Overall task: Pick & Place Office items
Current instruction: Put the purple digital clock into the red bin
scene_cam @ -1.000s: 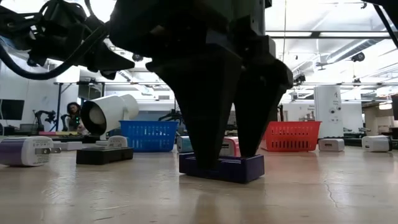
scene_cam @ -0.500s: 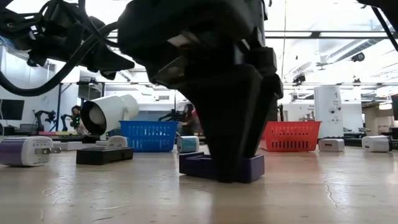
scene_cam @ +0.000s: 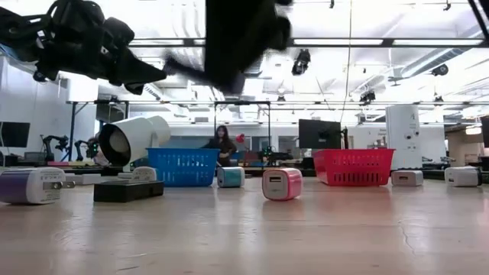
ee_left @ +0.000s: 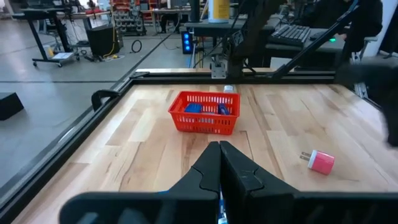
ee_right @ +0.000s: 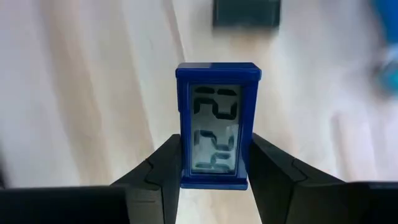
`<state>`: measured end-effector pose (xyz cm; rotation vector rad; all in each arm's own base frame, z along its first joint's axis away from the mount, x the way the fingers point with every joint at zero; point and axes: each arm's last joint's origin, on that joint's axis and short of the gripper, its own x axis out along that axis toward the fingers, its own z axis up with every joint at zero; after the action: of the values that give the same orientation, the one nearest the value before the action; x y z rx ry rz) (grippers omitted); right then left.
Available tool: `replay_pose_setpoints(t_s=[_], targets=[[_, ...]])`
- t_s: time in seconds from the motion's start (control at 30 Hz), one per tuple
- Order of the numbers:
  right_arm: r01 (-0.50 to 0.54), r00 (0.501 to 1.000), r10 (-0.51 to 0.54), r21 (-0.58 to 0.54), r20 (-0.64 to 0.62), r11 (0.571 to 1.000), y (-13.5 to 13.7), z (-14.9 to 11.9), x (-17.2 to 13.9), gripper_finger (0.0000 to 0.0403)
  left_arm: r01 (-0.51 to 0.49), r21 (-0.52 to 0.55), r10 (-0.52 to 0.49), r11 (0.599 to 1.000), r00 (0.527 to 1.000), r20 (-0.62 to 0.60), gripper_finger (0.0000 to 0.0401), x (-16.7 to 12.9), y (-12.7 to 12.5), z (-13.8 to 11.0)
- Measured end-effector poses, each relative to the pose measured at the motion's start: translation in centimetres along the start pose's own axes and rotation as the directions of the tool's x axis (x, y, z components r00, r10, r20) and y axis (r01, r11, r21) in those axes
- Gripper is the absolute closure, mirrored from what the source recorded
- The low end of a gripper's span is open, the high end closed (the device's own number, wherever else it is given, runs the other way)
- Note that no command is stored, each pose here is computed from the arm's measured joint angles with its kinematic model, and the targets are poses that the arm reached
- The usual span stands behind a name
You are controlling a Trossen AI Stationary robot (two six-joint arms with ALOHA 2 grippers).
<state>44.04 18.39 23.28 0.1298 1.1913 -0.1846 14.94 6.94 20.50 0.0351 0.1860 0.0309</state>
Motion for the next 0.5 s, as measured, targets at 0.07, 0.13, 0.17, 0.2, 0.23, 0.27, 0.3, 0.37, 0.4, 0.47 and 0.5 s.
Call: replay_pose_setpoints(t_s=[0.07, 0.13, 0.17, 0.2, 0.23, 0.27, 0.3, 0.37, 0.4, 0.47, 0.5], targets=[[0.010, 0.997, -0.006, -0.046, 0.082, 0.999, -0.6, 0.3, -2.2, 0.0266, 0.000, 0.000, 0.000, 1.000, 1.000, 0.001, 0.0396, 0.0, 0.0, 0.0], [0.017, 0.984, -0.002, -0.086, 0.176, 0.996, -1.5, 0.3, -4.6, 0.0266, 0.000, 0.000, 0.000, 1.000, 1.000, 0.001, 0.0396, 0.0, 0.0, 0.0], [0.015, 0.975, 0.008, -0.104, 0.221, 0.994, -2.0, 0.3, -5.6, 0.0266, 0.000, 0.000, 0.000, 1.000, 1.000, 0.001, 0.0396, 0.0, 0.0, 0.0], [0.005, 0.963, 0.028, -0.123, 0.269, 0.992, -2.6, 0.2, -6.8, 0.0266, -0.001, 0.000, 0.001, 1.000, 1.000, 0.001, 0.0396, 0.0, 0.0, 0.0], [-0.002, 0.946, 0.049, -0.143, 0.320, 0.990, -3.2, 0.0, -7.7, 0.0266, -0.001, 0.000, 0.001, 1.000, 1.000, 0.001, 0.0396, 0.0, 0.0, 0.0], [-0.010, 0.923, 0.073, -0.167, 0.377, 0.986, -3.9, -0.3, -8.7, 0.0266, -0.001, 0.000, 0.001, 1.000, 1.000, 0.002, 0.0396, 0.0, 0.0, 0.0], [-0.013, 0.898, 0.097, -0.194, 0.430, 0.981, -4.6, -0.7, -9.7, 0.0266, -0.001, 0.001, 0.001, 1.000, 1.000, 0.004, 0.0396, 0.0, 0.0, 0.0], [-0.005, 0.833, 0.138, -0.241, 0.537, 0.970, -6.1, -1.8, -11.1, 0.0266, -0.001, 0.008, 0.001, 1.000, 1.000, 0.007, 0.0396, 0.0, 0.0, 0.1], [0.002, 0.796, 0.154, -0.256, 0.585, 0.967, -6.9, -2.5, -11.6, 0.0266, -0.003, 0.016, 0.003, 1.000, 1.000, 0.013, 0.0396, 0.0, 0.0, 0.1], [0.008, 0.710, 0.190, -0.278, 0.678, 0.961, -8.8, -4.0, -12.4, 0.0266, -0.007, 0.035, 0.006, 0.999, 1.000, 0.024, 0.0396, 0.0, 0.0, 0.3], [-0.004, 0.671, 0.224, -0.299, 0.707, 0.954, -9.9, -4.9, -12.4, 0.0266, -0.008, 0.041, 0.006, 0.999, 1.000, 0.029, 0.0396, 0.0, 0.0, 0.3]])
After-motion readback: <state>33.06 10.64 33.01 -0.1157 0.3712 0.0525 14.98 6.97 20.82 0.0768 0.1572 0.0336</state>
